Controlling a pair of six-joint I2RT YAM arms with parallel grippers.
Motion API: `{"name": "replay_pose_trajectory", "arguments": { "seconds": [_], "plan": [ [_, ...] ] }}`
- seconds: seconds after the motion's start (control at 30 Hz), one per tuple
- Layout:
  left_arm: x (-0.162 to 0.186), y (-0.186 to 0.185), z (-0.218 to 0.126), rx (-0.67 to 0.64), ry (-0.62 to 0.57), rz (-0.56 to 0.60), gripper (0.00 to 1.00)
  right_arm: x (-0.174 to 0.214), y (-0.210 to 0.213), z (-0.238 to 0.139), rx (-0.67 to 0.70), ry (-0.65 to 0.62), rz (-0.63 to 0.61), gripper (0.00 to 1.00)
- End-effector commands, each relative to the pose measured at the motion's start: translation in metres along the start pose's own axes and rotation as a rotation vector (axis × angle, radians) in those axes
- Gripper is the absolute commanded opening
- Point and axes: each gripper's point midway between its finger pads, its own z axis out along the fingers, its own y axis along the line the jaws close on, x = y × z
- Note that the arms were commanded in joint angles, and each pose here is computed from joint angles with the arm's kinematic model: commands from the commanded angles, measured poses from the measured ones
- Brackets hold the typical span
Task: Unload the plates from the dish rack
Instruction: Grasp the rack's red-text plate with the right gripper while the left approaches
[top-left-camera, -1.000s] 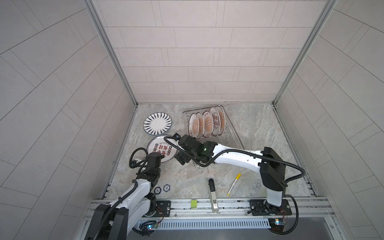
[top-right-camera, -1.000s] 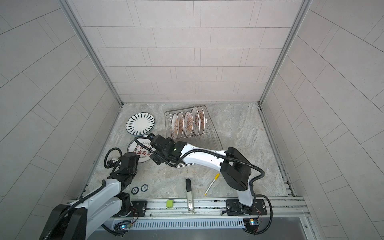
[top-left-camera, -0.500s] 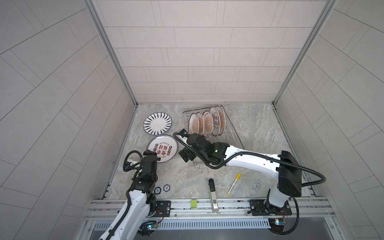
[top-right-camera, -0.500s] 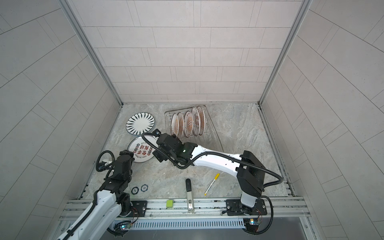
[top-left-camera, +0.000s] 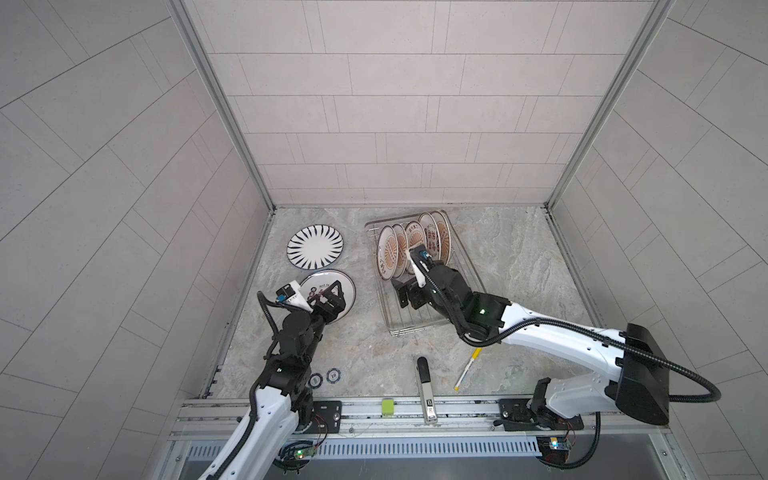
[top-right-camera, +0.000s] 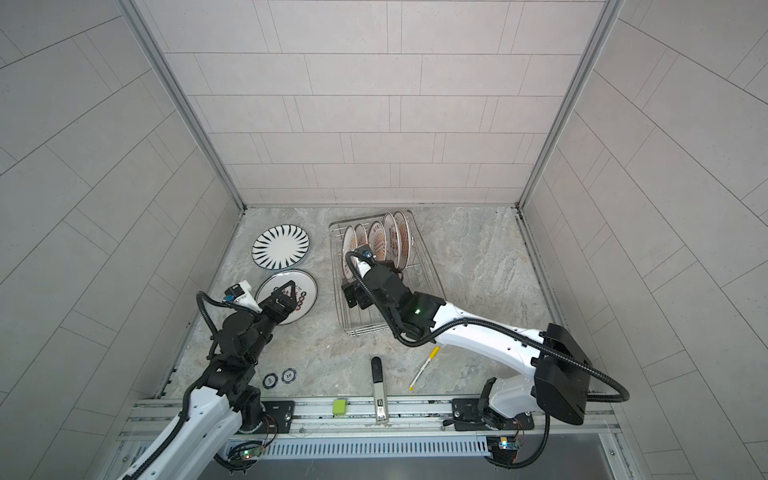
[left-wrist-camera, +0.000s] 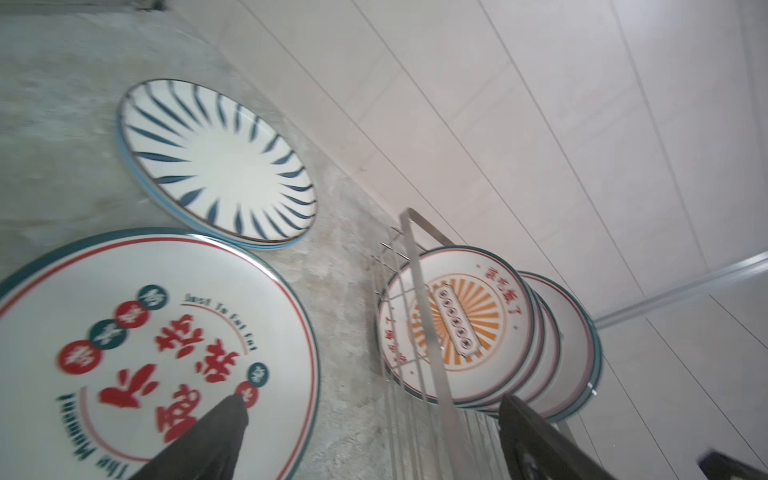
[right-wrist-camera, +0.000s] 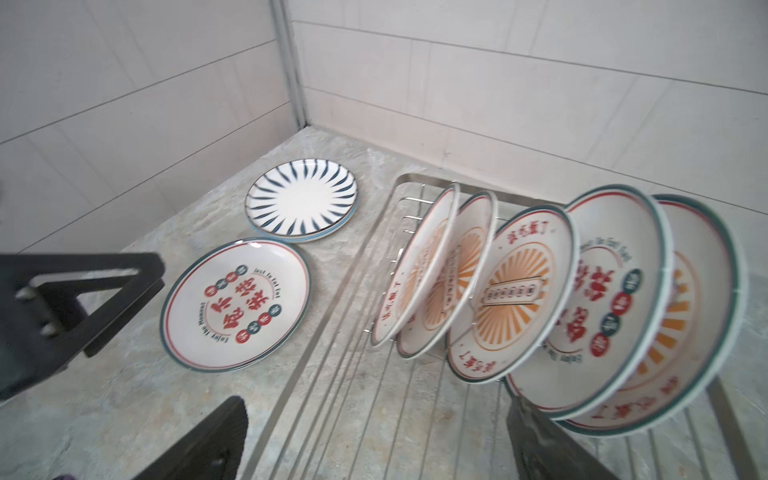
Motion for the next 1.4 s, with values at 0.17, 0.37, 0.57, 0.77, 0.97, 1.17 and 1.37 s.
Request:
{"name": "replay_pose_trajectory", "arguments": {
  "seconds": [0.17,0.37,0.57,0.77,0.97,1.17,1.37],
  "plan": [
    [0.016,-0.116,-0.011,0.495,0.122,0.139,1.00,-0.017,-0.050,-0.008,0.028,-0.023,0.116,0.97],
    [0.058,-0.173,-0.012,0.643,0.246,0.300,1.00,-0.026,-0.082,0.003,0.085,0.024,0.165,0.85],
    [0.073,-0.193,0.006,0.651,0.285,0.301,1.00,-0.022,-0.103,0.033,0.158,0.105,0.170,0.71],
    [0.078,-0.190,0.021,0.596,0.280,0.306,0.99,-0.017,-0.129,0.053,0.342,0.136,0.133,0.58],
    [0.084,-0.186,0.028,0.578,0.279,0.297,0.99,-0.008,-0.141,0.076,0.434,0.186,0.089,0.48],
    [0.081,-0.182,0.031,0.571,0.239,0.268,0.99,0.003,-0.150,0.086,0.506,0.206,0.073,0.40],
    [0.081,-0.180,0.034,0.555,0.234,0.264,0.99,0.011,-0.154,0.097,0.544,0.225,0.069,0.31]
  ]
}}
